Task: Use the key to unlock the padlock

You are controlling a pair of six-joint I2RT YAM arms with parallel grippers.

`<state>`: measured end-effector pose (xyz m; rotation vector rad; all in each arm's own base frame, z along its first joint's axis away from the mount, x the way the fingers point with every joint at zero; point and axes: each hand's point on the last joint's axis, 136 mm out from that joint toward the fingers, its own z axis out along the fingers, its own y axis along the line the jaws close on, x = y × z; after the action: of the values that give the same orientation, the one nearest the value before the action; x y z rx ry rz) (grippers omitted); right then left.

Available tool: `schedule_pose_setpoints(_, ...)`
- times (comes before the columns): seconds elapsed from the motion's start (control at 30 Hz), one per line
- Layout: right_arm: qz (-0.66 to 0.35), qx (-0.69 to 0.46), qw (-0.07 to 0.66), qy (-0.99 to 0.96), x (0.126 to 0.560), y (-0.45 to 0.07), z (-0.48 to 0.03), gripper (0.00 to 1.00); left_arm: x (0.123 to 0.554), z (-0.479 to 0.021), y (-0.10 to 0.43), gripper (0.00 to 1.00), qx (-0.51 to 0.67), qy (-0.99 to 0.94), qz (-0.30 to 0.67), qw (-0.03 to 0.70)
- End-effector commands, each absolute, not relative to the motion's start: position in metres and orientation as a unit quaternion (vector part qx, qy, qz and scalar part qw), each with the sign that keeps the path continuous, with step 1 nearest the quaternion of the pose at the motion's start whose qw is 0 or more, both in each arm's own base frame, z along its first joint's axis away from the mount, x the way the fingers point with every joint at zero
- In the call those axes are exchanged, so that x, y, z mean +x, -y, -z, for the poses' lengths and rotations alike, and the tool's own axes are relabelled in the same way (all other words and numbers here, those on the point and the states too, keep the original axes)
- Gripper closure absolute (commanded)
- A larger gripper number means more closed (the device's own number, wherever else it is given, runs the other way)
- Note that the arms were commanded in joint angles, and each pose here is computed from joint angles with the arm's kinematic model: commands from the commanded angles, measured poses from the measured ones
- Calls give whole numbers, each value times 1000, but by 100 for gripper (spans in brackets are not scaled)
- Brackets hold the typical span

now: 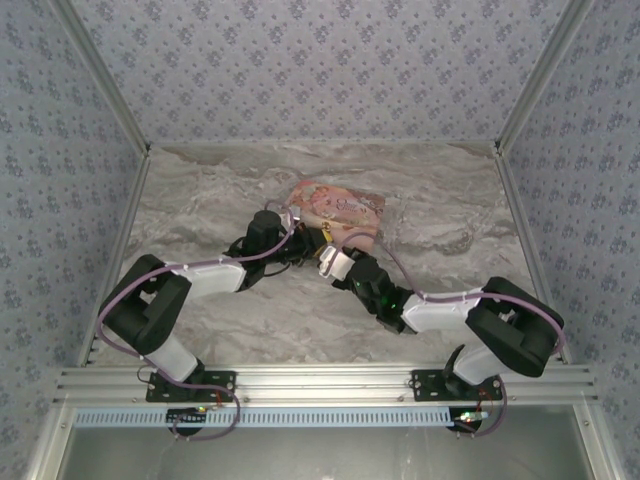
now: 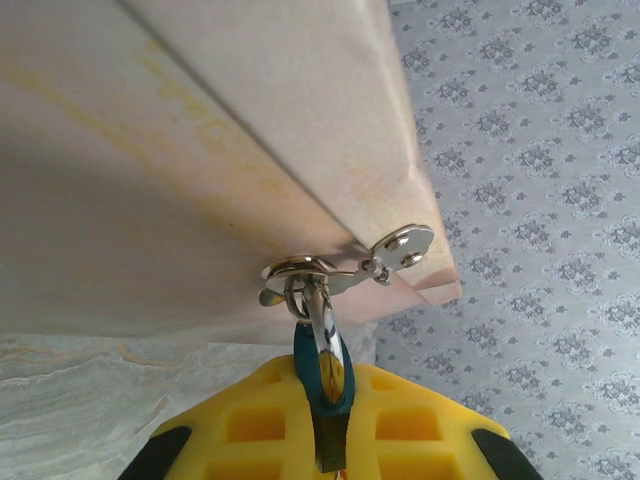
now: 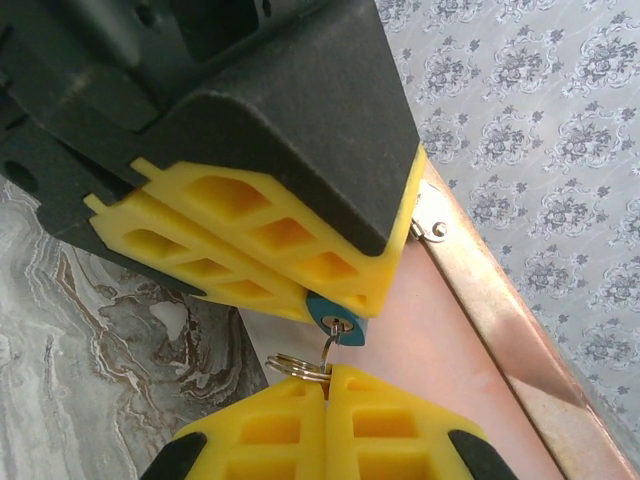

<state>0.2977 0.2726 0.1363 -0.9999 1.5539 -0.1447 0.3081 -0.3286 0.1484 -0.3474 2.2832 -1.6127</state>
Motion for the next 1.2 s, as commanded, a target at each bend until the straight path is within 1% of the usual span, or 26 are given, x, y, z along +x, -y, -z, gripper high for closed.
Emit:
schedule_pose_setpoints(0.0, 55, -415, 623, -661, 309, -281, -156, 95, 300, -180, 346, 100, -73, -775, 607, 162)
schedule_pose_setpoints(0.3, 54, -411, 623, -663, 317, -283, -155, 95, 297, -177, 349, 100, -70, -777, 605, 155)
schedule_pose_setpoints(0.47, 46, -412, 620, -666, 315, -285, -153, 86, 298, -175, 348, 100, -75, -779, 602, 156)
schedule_pose_setpoints(0.57, 46, -413, 620, -666, 314, -286, -152, 83, 299, -174, 348, 100, -76, -780, 601, 157)
schedule_pose_setpoints(0.67, 46, -413, 620, -666, 313, -285, -153, 83, 299, -171, 346, 100, -80, -782, 598, 157)
schedule_pose_setpoints(0.73, 45, -412, 620, -666, 313, -285, -153, 87, 299, -170, 346, 100, -80, -782, 598, 156)
schedule_pose_setpoints(0.87, 42, -402, 622, -670, 315, -283, -155, 99, 298, -171, 346, 100, -78, -782, 599, 157)
schedule_pose_setpoints(1.03, 7, -372, 623, -688, 316, -278, -158, 100, 298, -173, 346, 100, -76, -781, 600, 157)
schedule_pose_setpoints(1.17, -55, -346, 617, -704, 313, -279, -159, 100, 298, -173, 346, 100, -75, -780, 600, 158)
